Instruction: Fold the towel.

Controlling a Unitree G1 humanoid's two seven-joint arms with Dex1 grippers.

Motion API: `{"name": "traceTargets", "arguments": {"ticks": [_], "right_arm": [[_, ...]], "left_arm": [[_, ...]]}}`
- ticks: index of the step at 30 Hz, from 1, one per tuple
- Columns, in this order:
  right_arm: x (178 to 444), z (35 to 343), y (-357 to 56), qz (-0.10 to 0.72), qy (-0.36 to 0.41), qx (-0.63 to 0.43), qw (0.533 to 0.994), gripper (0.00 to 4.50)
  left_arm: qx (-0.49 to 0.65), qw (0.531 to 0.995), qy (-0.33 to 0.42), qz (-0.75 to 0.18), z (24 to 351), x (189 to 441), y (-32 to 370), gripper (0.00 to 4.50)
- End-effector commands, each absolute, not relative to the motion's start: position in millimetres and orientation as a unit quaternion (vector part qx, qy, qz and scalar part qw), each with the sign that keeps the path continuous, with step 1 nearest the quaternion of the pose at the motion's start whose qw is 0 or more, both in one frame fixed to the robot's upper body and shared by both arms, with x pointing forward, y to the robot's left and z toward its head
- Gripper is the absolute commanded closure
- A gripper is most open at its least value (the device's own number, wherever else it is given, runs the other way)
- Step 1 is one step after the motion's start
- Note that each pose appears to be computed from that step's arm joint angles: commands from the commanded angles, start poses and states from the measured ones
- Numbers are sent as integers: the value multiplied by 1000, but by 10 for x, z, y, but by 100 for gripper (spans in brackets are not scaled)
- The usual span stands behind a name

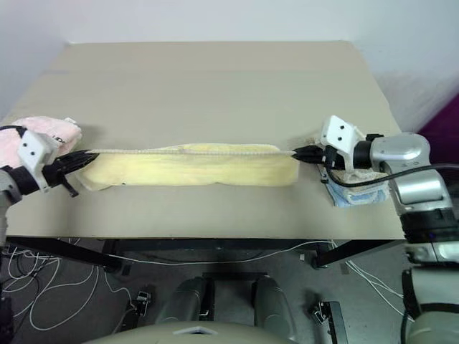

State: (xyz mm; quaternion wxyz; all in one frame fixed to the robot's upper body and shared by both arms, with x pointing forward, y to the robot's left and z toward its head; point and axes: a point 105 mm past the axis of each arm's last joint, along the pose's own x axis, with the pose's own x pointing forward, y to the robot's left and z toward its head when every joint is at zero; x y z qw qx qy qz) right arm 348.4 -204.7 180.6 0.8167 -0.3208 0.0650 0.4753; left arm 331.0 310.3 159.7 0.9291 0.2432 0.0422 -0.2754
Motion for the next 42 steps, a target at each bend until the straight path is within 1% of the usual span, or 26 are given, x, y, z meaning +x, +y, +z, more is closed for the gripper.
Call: {"name": "traceTargets", "arguments": {"ticks": [1, 3, 8, 14, 15, 17, 18, 22, 26, 28, 29, 30, 33, 36, 38, 39, 40, 42], "right_arm": [[3692, 1874, -2054, 444, 45, -341, 827, 448], [3790, 1822, -2063, 434, 51, -348, 829, 448], [3926, 1734, -2071, 423, 58, -355, 831, 448], [3991, 1687, -2049, 419, 53, -358, 833, 448], [3994, 1680, -2042, 420, 53, -355, 834, 450], [4013, 1687, -2040, 414, 49, -351, 838, 405], [4015, 1691, -2038, 414, 48, -346, 840, 386], [4017, 1729, -2054, 409, 41, -343, 845, 255], [3996, 1882, -2098, 391, 15, -351, 851, 118], [3973, 1962, -2102, 382, -2, -352, 854, 51], [3948, 2040, -2110, 372, -17, -348, 860, 15], [3909, 2109, -2119, 364, -29, -343, 866, 3], [3744, 2212, -2106, 357, -47, -308, 881, 3], [3545, 2211, -2048, 358, -46, -246, 900, 3], [3364, 2127, -1948, 374, -27, -168, 912, 3], [3283, 2076, -1892, 380, -11, -108, 919, 3], [3194, 1997, -1828, 390, 12, -53, 919, 3], [3076, 1883, -1738, 394, 46, 18, 918, 3]], "left_arm": [[273, 928, 34, -250, 1611, 3459, 3129, 450], [284, 926, 38, -247, 1554, 3542, 3101, 450], [298, 922, 49, -241, 1445, 3662, 3079, 450], [303, 920, 73, -238, 1334, 3683, 3122, 450], [302, 921, 75, -236, 1323, 3682, 3133, 427], [291, 926, 78, -227, 1313, 3687, 3167, 385], [287, 928, 77, -225, 1316, 3689, 3175, 352], [283, 932, 71, -216, 1342, 3694, 3201, 215], [268, 949, 44, -157, 1490, 3734, 3345, 77], [259, 953, 35, -153, 1531, 3727, 3359, 11], [261, 953, 24, -152, 1570, 3701, 3366, 0], [264, 953, 17, -146, 1597, 3674, 3389, 0], [271, 954, 4, -128, 1661, 3609, 3457, 0], [273, 955, -18, -113, 1772, 3565, 3490, 0], [278, 953, -33, -115, 1875, 3545, 3475, 0], [280, 951, -43, -124, 1924, 3533, 3435, 0], [281, 948, -50, -142, 1960, 3515, 3374, 0], [288, 940, -55, -174, 1987, 3479, 3265, 0]]}}
